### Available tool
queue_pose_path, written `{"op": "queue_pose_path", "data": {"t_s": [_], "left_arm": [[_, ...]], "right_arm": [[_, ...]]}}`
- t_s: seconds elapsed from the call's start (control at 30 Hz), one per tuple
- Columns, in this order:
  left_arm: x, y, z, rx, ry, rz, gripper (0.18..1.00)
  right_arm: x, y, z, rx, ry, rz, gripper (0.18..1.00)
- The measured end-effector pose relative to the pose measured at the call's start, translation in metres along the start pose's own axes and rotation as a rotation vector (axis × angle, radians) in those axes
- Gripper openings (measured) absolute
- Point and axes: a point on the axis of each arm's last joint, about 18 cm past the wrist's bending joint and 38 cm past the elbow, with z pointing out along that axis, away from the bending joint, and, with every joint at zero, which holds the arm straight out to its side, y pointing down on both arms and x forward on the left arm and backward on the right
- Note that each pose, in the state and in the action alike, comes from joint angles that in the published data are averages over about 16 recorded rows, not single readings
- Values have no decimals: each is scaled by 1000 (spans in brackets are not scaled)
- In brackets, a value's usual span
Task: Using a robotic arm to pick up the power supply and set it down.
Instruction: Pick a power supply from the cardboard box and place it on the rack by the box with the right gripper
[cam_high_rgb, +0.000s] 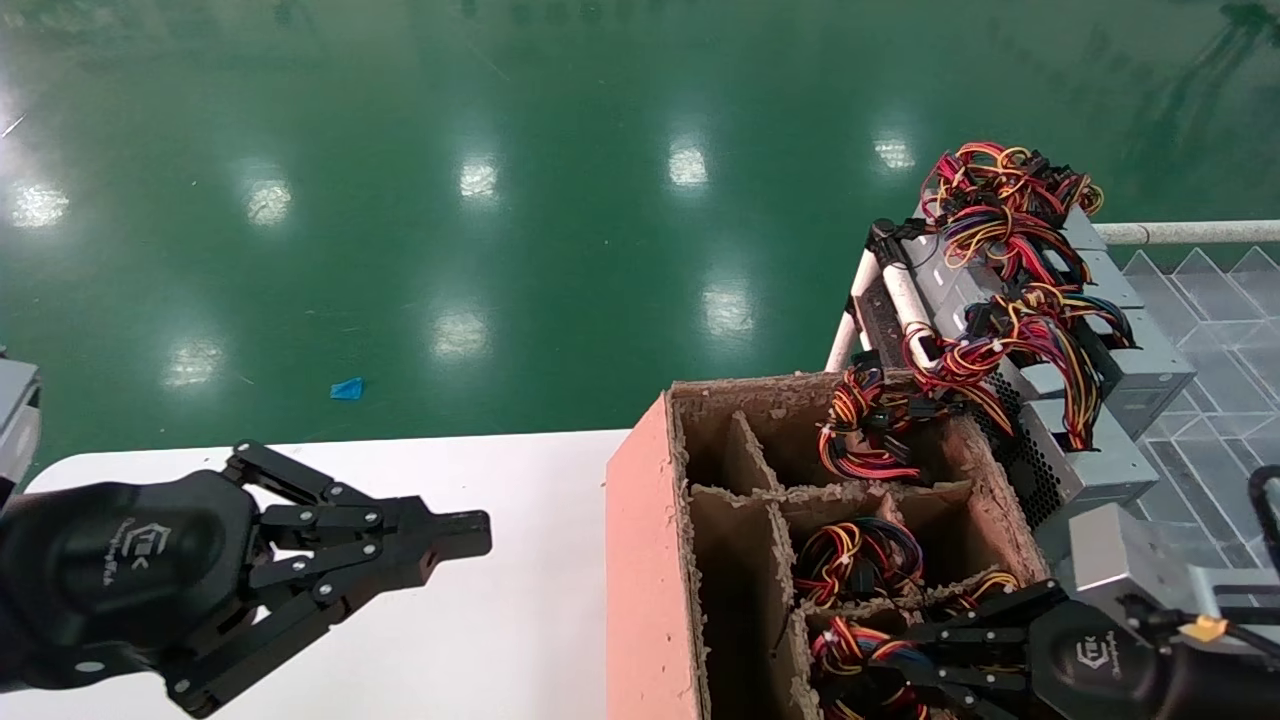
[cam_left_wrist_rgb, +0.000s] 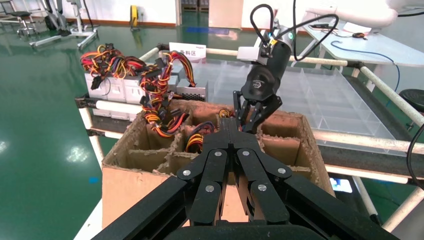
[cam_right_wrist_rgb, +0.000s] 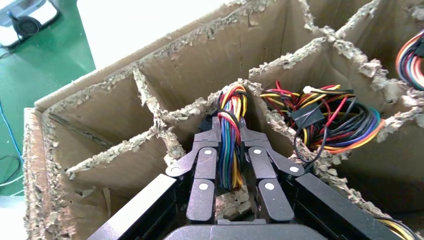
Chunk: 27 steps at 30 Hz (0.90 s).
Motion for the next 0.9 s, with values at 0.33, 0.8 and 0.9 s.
{"op": "queue_pose_path", "data": {"t_s": [0.33, 0.8, 0.9], "left_arm": [[0, 0, 0, 0, 0, 0, 191], [0, 0, 0, 0, 0, 0, 191], [0, 0, 0, 0, 0, 0, 191]], "right_arm": [[-5, -38, -28, 122, -4, -88, 231], [-19, -118, -93, 218, 114, -406, 227], [-22, -134, -109, 228, 156, -472, 227]]}}
